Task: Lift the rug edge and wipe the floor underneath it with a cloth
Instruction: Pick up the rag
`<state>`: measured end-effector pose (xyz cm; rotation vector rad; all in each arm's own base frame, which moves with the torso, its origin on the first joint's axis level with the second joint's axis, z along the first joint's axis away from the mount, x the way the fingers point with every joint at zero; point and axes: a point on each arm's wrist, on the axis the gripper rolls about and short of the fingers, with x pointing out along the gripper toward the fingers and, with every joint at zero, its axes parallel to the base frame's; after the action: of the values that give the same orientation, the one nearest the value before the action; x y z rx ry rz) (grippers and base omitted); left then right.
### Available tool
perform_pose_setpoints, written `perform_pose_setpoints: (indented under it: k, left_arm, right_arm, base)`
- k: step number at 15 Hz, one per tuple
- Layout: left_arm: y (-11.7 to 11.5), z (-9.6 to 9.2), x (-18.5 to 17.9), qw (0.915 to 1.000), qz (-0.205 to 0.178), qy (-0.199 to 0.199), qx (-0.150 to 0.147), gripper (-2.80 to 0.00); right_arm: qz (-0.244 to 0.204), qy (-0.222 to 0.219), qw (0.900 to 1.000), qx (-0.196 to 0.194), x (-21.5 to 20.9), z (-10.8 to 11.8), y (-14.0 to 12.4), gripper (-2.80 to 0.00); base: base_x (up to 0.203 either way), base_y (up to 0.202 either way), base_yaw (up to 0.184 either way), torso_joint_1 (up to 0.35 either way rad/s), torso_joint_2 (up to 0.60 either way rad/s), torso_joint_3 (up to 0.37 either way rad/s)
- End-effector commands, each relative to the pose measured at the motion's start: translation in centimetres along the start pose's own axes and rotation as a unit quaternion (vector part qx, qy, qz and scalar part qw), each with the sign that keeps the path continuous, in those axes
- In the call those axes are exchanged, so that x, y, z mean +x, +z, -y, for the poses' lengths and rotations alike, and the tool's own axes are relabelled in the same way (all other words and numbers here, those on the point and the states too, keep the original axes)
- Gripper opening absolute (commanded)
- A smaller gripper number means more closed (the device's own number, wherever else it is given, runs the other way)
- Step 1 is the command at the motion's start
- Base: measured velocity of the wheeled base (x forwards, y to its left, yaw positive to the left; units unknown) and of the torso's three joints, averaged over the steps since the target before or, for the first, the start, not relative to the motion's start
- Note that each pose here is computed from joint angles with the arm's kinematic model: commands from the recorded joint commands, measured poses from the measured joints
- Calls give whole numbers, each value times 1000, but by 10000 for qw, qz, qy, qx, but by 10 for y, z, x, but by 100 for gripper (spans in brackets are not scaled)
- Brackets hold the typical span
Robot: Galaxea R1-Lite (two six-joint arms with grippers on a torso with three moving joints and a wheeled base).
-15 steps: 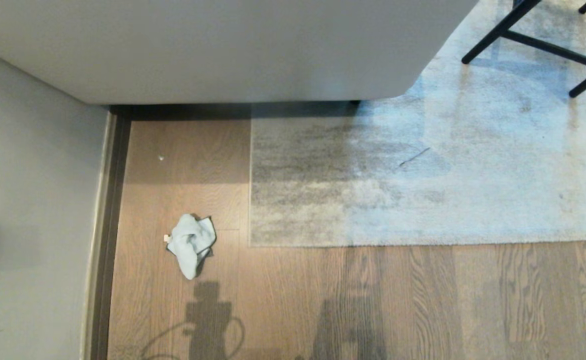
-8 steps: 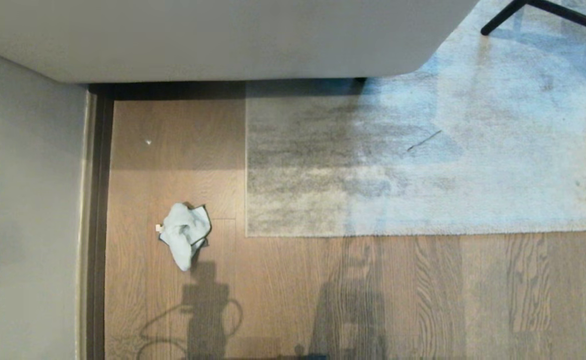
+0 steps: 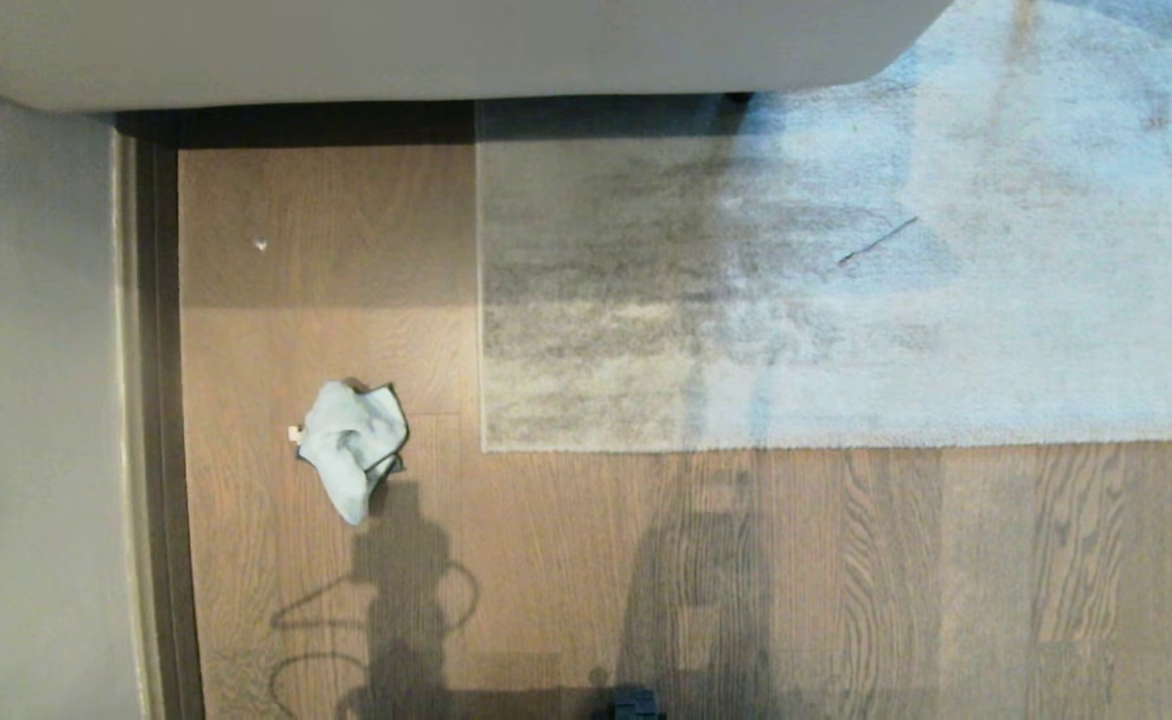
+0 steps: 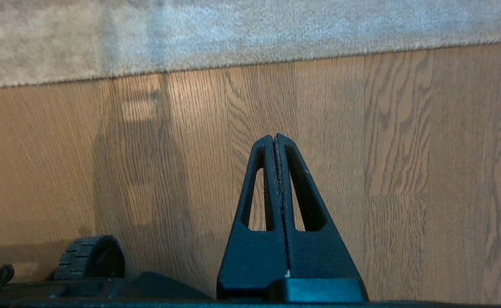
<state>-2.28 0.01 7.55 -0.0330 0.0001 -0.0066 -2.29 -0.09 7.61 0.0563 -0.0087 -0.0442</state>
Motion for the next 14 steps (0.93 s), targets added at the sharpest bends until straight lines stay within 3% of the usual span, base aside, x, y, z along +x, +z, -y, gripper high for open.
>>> perform_pose_setpoints:
  k: [1,14]
  left_arm:
    - [0,0,0,10000,0,-5,-4,-280]
    - [0,0,0,10000,7,-6,-19,-280]
  right_arm:
    - [-7,0,10000,3,0,0,0,-280]
    - [-7,0,10000,3,0,0,0,-280]
  base:
    - [0,0,0,0,0,-195]
    - [0,0,0,2,3,-198]
